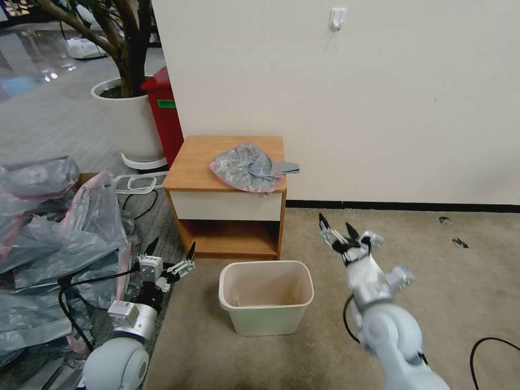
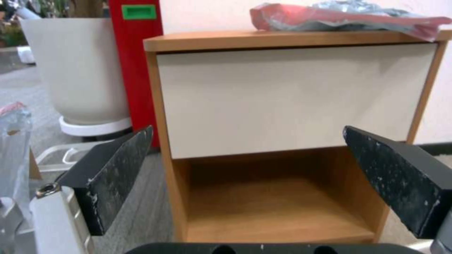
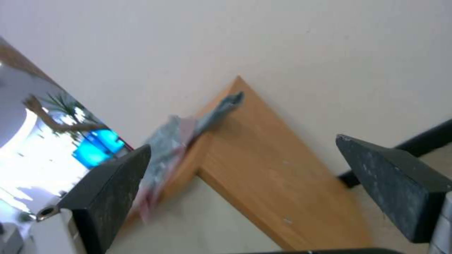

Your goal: Pick up the garbage bag from the table and place it over the trash can.

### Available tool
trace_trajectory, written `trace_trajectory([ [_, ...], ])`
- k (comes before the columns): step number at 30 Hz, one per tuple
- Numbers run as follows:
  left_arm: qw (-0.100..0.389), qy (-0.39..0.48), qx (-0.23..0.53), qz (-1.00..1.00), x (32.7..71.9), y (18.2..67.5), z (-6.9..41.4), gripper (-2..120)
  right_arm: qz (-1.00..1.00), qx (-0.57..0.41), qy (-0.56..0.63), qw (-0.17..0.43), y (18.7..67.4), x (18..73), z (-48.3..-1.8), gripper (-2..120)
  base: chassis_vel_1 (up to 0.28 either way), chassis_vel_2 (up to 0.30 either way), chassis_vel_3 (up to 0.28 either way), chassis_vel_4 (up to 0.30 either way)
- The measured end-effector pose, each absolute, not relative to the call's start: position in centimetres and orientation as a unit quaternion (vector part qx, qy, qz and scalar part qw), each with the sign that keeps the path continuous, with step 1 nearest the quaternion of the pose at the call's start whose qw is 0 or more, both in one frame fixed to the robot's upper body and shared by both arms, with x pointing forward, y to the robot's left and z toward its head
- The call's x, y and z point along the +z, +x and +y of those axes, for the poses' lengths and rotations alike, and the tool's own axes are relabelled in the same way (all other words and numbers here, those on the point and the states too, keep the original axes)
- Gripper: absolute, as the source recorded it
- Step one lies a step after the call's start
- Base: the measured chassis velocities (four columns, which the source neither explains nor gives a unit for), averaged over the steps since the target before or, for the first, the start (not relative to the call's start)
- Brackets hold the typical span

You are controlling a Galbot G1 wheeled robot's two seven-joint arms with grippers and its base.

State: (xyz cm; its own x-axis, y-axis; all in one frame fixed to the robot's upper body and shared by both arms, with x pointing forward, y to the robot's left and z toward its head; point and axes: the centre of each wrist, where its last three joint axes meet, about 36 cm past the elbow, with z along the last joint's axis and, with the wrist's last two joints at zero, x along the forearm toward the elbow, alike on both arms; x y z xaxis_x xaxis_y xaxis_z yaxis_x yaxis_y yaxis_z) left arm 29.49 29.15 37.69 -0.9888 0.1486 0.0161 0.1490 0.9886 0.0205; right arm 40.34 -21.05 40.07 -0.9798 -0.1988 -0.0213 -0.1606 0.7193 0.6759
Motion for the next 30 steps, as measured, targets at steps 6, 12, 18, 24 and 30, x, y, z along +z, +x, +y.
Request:
trace_trajectory([
  [6, 0.009, -0.072, -0.015, -0.997, 37.8, 28.9, 29.5, 100, -0.900, -0.418, 0.121, 0.036, 46.4, 40.5, -18.7, 100, 0.000, 0.000, 0.000, 0.000],
  [12, 0.014, -0.061, -0.015, -0.998, 37.7, 28.1, 29.8, 100, -0.886, -0.445, 0.120, 0.054, 52.1, 39.8, -17.3, 100, 0.000, 0.000, 0.000, 0.000],
  [18, 0.011, -0.062, -0.021, -0.998, 37.8, 27.8, 29.8, 100, -0.882, -0.455, 0.112, 0.051, 55.7, 39.6, -16.6, 100, 0.000, 0.000, 0.000, 0.000],
  [24, 0.016, -0.059, -0.021, -0.998, 37.2, 27.5, 29.4, 100, -0.878, -0.462, 0.113, 0.049, 57.2, 39.7, -16.3, 100, 0.000, 0.000, 0.000, 0.000],
  [30, 0.017, -0.057, -0.021, -0.998, 36.9, 27.3, 29.0, 100, -0.873, -0.470, 0.120, 0.053, 58.1, 39.9, -15.2, 96, 0.000, 0.000, 0.000, 0.000],
])
